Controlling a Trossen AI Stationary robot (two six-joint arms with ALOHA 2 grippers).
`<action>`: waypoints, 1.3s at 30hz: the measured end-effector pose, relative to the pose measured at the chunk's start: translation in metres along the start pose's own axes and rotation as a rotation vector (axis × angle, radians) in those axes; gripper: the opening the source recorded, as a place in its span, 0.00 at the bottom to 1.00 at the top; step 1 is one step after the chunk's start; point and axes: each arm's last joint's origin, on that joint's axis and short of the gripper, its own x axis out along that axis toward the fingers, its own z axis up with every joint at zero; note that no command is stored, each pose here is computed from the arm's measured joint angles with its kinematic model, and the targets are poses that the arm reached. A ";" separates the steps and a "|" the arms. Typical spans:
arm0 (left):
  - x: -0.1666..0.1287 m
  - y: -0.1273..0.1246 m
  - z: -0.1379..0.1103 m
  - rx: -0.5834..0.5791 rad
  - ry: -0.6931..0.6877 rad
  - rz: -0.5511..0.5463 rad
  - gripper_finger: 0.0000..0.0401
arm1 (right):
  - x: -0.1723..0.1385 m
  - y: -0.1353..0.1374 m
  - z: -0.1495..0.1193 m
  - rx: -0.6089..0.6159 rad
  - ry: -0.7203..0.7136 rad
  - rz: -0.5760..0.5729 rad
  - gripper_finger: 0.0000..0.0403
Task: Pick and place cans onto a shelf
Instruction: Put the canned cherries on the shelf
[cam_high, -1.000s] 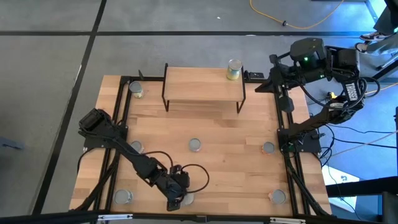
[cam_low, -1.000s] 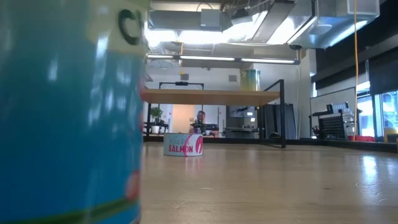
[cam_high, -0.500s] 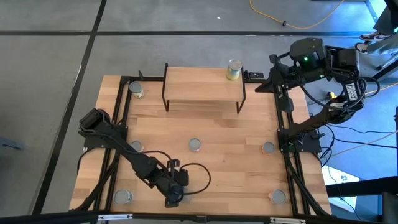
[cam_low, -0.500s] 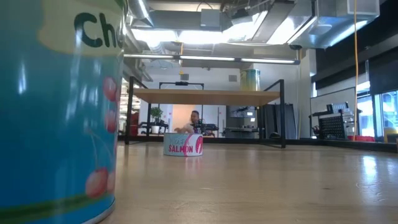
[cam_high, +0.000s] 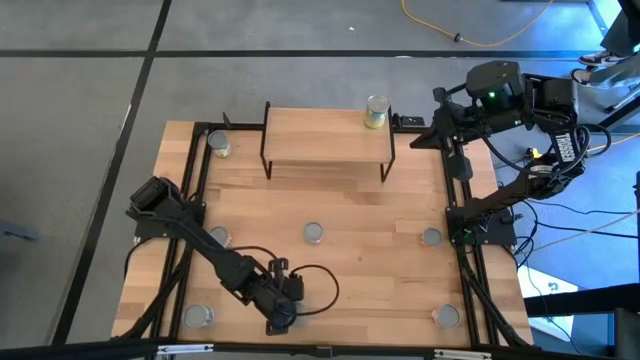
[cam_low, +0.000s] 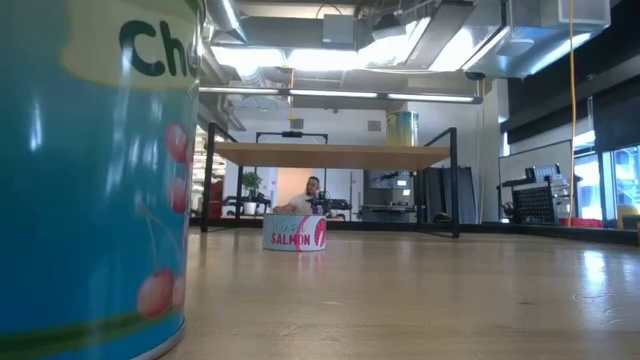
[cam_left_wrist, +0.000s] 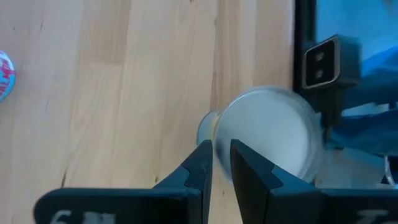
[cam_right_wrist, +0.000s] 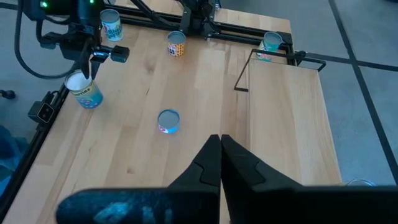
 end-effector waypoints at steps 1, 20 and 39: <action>0.000 0.000 0.000 0.001 0.004 0.003 0.13 | 0.000 0.000 0.000 0.000 0.000 0.000 0.02; 0.010 0.000 -0.003 0.005 0.028 0.012 0.13 | 0.000 0.000 0.000 -0.002 0.000 0.001 0.02; 0.008 0.011 0.007 -0.039 0.087 -0.054 0.00 | 0.000 0.000 0.000 -0.021 -0.001 0.000 0.02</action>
